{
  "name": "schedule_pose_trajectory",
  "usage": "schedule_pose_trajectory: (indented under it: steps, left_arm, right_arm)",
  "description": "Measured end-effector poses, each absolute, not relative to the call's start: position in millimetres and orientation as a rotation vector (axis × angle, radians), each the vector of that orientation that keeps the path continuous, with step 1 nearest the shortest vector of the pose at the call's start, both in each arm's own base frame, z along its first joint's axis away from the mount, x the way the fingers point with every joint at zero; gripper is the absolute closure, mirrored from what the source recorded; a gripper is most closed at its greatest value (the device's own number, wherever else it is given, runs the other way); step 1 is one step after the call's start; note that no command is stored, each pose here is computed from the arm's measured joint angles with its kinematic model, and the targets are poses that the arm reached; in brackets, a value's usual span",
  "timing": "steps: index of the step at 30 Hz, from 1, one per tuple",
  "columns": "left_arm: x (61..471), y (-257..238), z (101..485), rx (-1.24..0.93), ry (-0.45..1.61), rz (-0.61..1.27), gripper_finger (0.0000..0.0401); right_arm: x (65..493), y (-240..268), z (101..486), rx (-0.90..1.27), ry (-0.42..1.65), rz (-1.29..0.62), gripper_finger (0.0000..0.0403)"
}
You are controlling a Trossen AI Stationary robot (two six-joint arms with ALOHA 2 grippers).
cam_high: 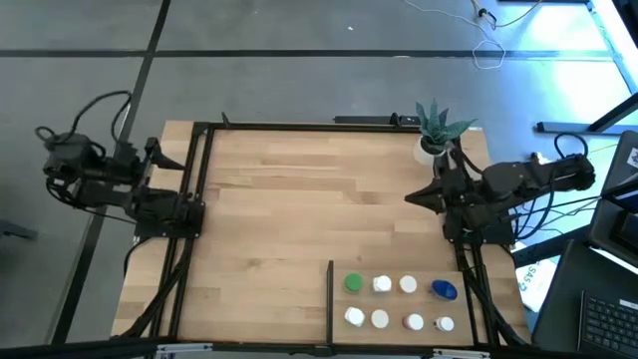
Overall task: Pick and place medicine bottles onto shelf by color
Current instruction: Return to Home Position
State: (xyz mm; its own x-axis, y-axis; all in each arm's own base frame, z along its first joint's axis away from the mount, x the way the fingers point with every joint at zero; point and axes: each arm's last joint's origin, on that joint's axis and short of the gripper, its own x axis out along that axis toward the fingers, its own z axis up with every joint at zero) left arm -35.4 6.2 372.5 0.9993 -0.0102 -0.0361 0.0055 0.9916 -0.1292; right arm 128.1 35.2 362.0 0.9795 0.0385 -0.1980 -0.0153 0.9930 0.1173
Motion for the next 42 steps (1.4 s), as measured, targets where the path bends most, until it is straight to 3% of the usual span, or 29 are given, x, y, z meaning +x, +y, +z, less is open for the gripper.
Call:
schedule_pose_trajectory:
  steps: [7, 23, 33, 42]
  left_arm:
    - [-36, 6, 335, -0.138, -0.059, -0.015, 0.0092]
    - [-16, 4, 327, -0.102, -0.065, -0.016, 0.0092]
    - [10, 1, 313, -0.047, -0.118, -0.027, 0.0092]
    - [44, -2, 277, -0.024, -0.080, -0.015, 0.0092]
  right_arm:
    - [103, 24, 326, 0.210, 0.070, 0.017, 0.0401]
    - [57, 9, 265, 0.256, -0.163, 0.006, 0.0400]
    - [67, 11, 246, 0.219, -0.133, -0.040, 0.0399]
    - [88, 17, 199, 0.203, -0.151, -0.037, 0.0398]
